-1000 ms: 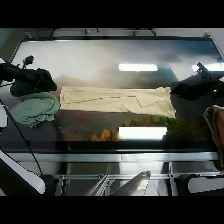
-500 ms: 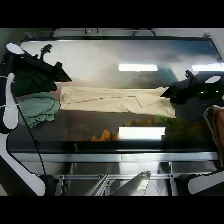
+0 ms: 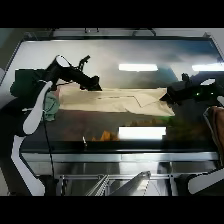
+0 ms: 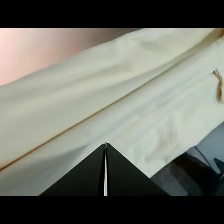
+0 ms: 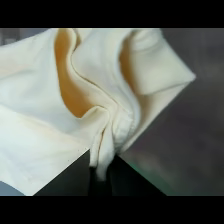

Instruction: Fold the shirts.

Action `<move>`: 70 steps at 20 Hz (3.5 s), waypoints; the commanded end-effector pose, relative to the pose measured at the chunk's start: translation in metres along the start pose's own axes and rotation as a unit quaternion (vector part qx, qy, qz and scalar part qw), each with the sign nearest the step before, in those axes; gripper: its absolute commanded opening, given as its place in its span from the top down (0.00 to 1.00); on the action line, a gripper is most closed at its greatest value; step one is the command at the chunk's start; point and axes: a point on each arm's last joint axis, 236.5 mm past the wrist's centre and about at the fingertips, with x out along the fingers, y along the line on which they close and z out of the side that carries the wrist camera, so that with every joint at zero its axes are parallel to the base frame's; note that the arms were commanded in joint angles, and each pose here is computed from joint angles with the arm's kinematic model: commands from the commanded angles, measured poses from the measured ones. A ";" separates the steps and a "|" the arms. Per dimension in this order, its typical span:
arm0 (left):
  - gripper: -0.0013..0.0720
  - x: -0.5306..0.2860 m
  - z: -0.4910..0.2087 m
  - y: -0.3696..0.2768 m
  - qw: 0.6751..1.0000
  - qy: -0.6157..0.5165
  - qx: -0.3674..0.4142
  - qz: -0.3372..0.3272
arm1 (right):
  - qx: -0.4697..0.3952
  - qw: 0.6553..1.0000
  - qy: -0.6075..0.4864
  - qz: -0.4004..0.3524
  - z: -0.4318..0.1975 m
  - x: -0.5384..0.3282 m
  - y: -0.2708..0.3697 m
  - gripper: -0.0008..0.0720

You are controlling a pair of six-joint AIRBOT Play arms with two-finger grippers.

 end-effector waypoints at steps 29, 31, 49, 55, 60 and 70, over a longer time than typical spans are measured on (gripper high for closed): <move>0.98 -0.221 0.047 -0.152 0.955 -0.147 0.088 -0.240 | -0.226 0.945 0.004 0.236 -0.074 -0.013 0.345 0.96; 0.98 -0.265 0.046 -0.138 0.953 -0.182 0.092 -0.223 | -0.228 0.946 -0.006 0.230 -0.094 0.043 0.373 0.96; 0.97 -0.267 -0.006 -0.101 0.961 -0.107 0.080 -0.241 | -0.192 0.977 0.049 -0.077 -0.054 0.049 0.192 0.75; 0.97 -0.266 -0.007 -0.103 0.961 -0.106 0.081 -0.242 | -0.125 0.984 0.080 -0.097 -0.039 0.099 0.121 0.03; 0.97 -0.266 -0.005 -0.102 0.961 -0.110 0.080 -0.240 | -0.125 0.985 0.120 0.016 -0.061 0.140 0.147 0.04; 0.97 -0.267 -0.002 -0.102 0.961 -0.116 0.081 -0.238 | -0.157 0.958 0.081 0.225 -0.069 0.100 0.274 0.96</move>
